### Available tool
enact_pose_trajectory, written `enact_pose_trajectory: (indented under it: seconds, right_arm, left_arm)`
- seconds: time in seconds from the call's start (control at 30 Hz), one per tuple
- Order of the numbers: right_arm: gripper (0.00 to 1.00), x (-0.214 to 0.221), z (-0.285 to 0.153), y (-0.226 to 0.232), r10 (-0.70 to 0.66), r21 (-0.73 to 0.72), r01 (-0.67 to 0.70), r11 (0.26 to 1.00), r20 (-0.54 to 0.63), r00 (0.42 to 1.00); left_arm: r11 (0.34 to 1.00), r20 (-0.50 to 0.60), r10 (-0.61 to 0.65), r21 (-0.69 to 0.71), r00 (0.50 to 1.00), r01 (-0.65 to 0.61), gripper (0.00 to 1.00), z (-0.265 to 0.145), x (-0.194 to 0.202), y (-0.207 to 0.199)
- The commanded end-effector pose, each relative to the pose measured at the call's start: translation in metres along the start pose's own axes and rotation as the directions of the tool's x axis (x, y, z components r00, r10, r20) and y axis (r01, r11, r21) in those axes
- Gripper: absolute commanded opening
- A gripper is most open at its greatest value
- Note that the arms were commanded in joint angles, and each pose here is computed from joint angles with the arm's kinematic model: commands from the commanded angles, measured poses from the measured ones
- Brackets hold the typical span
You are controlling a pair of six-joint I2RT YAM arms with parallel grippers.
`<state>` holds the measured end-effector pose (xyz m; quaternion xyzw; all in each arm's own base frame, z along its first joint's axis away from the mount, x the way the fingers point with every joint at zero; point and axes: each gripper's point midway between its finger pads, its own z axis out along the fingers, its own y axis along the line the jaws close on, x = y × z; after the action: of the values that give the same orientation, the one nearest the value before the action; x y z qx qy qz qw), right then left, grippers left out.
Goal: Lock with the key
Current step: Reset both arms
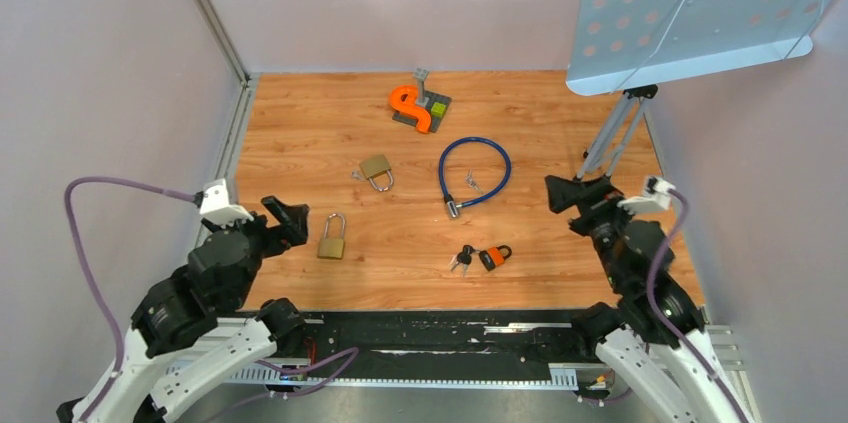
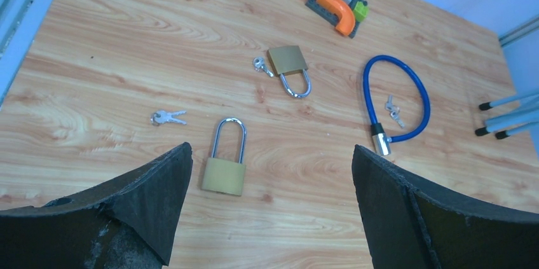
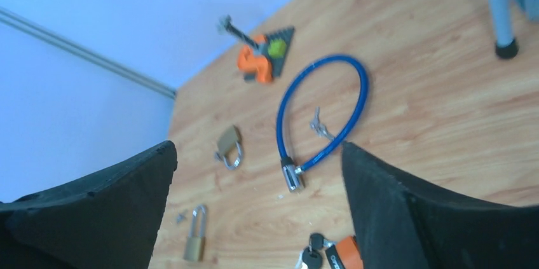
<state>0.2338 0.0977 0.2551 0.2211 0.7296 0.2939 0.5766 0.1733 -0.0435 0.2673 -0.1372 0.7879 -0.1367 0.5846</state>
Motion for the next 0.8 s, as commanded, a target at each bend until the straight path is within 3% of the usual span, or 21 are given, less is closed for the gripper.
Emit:
enact_pose_trajectory:
  seconds: [0.0, 0.37, 0.77]
  right_arm:
    - [1.0, -0.047, -0.046, -0.015, -0.035, 0.067, 0.025, 0.997, 0.152, 0.988]
    - [1.0, -0.133, -0.136, -0.043, -0.021, 0.137, -0.053, 0.989, 0.488, 0.873]
    - [1.0, -0.125, -0.129, -0.049, 0.002, 0.146, -0.082, 0.986, 0.479, 0.878]
  left_arm:
    - [1.0, 0.017, -0.029, -0.002, 0.999, 0.029, 1.0, -0.023, -0.013, 0.019]
    - [0.991, 0.068, -0.132, 0.042, 0.989, 0.129, 1.0, -0.053, -0.02, 0.047]
    - [0.988, 0.097, -0.133, 0.096, 0.986, 0.124, 1.0, -0.055, -0.023, 0.044]
